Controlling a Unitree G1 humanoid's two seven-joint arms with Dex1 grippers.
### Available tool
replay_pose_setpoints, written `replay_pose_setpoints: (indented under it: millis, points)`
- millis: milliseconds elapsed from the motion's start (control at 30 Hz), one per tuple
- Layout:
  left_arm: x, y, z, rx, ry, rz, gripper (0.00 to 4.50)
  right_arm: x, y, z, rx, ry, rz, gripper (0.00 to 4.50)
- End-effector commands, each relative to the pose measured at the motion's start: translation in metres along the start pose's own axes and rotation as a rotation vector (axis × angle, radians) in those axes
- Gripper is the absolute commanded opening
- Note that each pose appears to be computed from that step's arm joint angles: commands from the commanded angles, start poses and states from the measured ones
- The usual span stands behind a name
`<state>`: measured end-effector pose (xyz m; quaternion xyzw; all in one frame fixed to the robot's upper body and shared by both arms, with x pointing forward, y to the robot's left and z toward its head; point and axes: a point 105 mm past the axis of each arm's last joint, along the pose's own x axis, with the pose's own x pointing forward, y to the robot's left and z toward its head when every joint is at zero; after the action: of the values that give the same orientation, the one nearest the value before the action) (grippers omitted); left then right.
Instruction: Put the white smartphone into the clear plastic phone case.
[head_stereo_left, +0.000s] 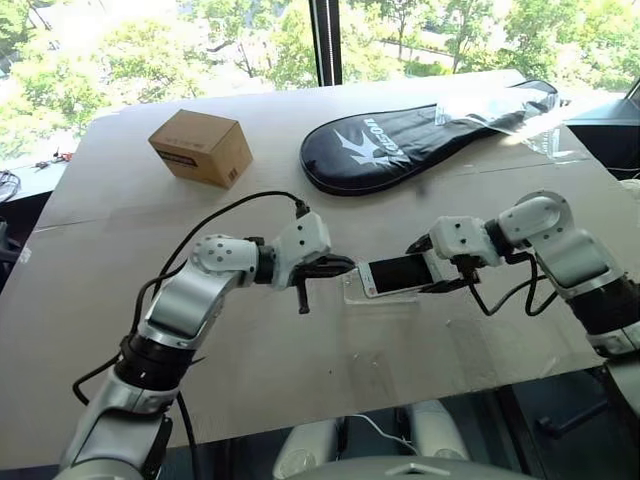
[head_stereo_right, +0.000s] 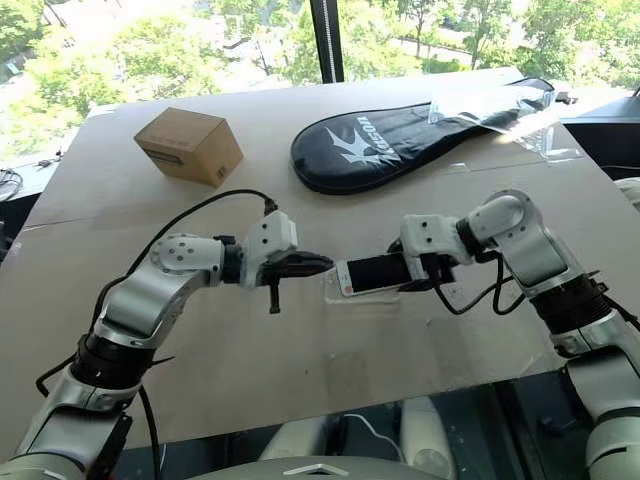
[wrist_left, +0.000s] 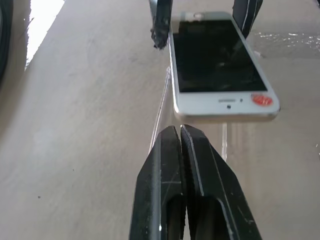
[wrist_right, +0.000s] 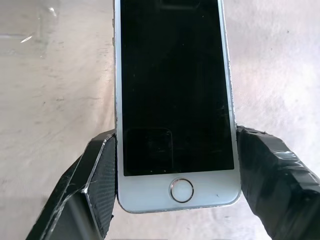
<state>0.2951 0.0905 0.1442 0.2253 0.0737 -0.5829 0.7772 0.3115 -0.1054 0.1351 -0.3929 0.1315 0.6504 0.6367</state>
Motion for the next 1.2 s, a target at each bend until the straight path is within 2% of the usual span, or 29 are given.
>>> replay_pose_setpoints:
  millis: [33,200,533,1033,1067,1100,1200]
  points:
    - [0.007,0.002,0.014,0.050,-0.053,-0.012,0.05,-0.008,-0.002,-0.010,0.014,0.139,-0.073,2.97]
    - [0.021,-0.007,0.013,0.059,-0.054,-0.075,0.05,-0.008,0.003,-0.016,0.035,0.240,-0.066,2.97]
    - [0.044,-0.014,-0.001,0.064,-0.025,-0.111,0.05,-0.002,0.004,-0.008,0.029,0.294,-0.065,2.97]
    - [0.061,-0.027,-0.048,0.059,0.117,-0.128,0.05,0.006,0.003,-0.007,0.049,0.298,-0.070,2.97]
    - [0.061,-0.026,-0.050,0.062,0.127,-0.125,0.00,0.006,0.003,-0.007,0.047,0.294,-0.069,4.00]
    - [0.060,-0.026,-0.052,0.061,0.133,-0.125,0.00,0.005,0.004,-0.007,0.048,0.290,-0.067,4.39]
    - [0.060,-0.028,-0.060,0.056,0.152,-0.137,0.00,-0.002,0.002,-0.004,0.066,0.273,-0.097,4.45]
